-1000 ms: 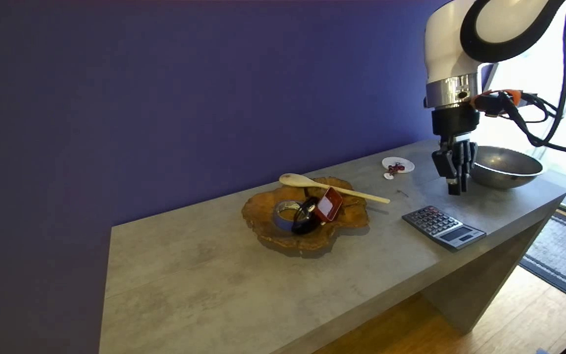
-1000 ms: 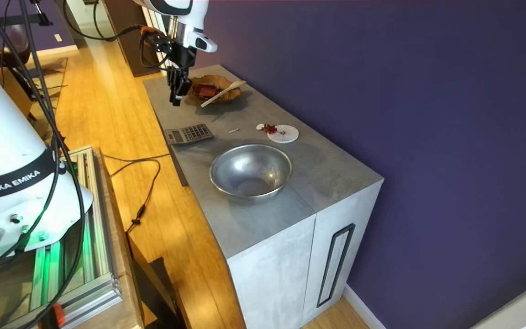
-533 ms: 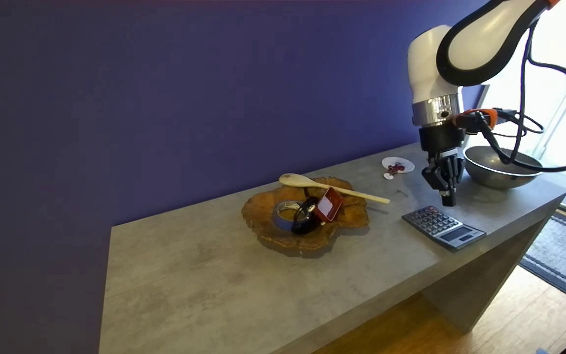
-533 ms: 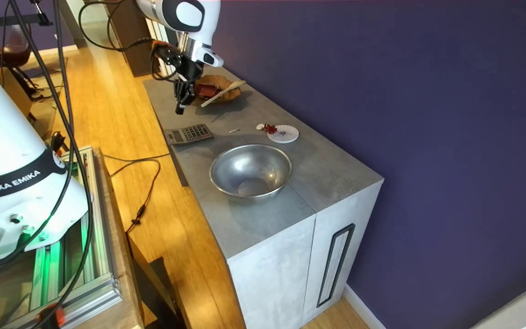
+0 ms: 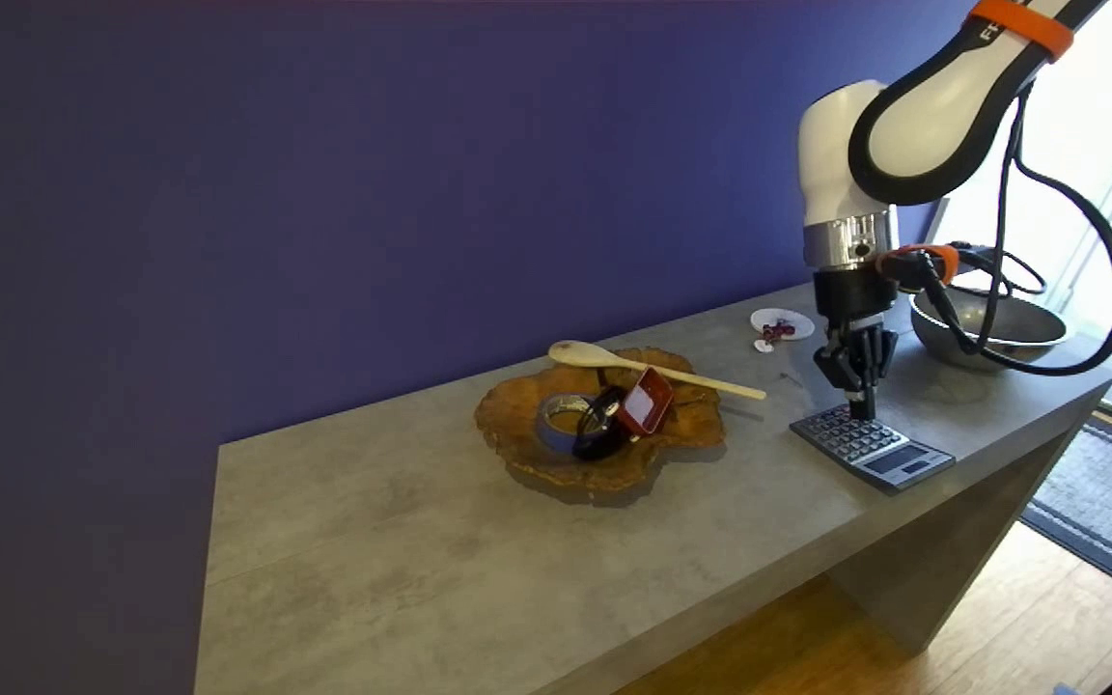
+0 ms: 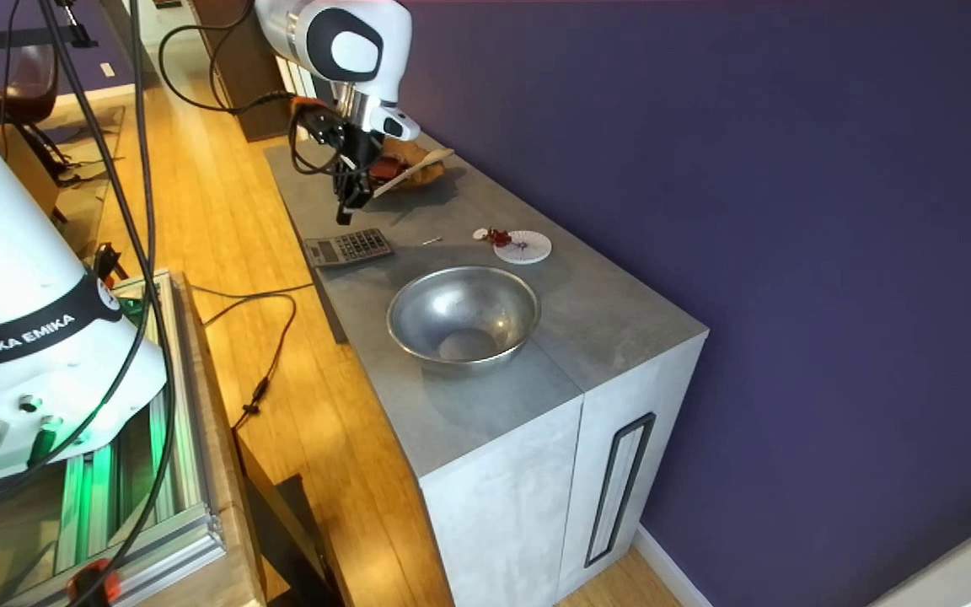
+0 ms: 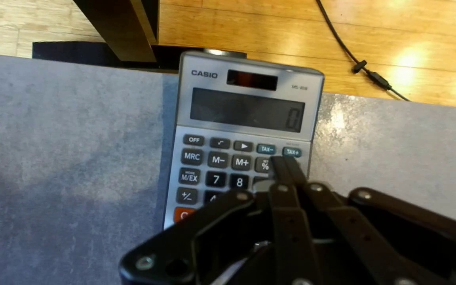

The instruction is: Press four buttons on the calculator

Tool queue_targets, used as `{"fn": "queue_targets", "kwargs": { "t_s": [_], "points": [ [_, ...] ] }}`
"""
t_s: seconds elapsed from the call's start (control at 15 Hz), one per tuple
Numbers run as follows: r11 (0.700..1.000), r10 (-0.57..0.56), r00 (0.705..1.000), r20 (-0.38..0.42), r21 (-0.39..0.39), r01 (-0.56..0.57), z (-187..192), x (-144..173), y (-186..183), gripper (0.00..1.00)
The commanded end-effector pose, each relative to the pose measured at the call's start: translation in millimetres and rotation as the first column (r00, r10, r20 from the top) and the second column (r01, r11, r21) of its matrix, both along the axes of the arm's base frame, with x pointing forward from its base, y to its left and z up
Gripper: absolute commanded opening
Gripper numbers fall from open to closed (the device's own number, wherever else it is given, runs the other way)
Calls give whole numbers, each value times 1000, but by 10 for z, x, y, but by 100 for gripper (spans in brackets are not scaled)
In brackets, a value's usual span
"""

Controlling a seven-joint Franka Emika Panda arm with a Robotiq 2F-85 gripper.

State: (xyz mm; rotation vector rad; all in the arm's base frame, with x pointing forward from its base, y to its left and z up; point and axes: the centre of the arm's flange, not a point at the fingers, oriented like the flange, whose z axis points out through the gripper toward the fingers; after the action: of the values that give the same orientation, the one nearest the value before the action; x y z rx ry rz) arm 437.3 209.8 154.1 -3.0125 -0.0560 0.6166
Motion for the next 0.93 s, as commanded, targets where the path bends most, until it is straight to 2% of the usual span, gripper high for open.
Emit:
{"fn": "queue_targets", "kwargs": {
  "t_s": [0.0,0.4,0.87],
  "points": [
    [1000,13,1000,23,-19,-13,-94,75,-48,0],
    [998,36,999,26,-46,-34,-152,126,-116,0],
    [998,39,999,0,-39,-39,-260,141,-99,0]
  ]
}}
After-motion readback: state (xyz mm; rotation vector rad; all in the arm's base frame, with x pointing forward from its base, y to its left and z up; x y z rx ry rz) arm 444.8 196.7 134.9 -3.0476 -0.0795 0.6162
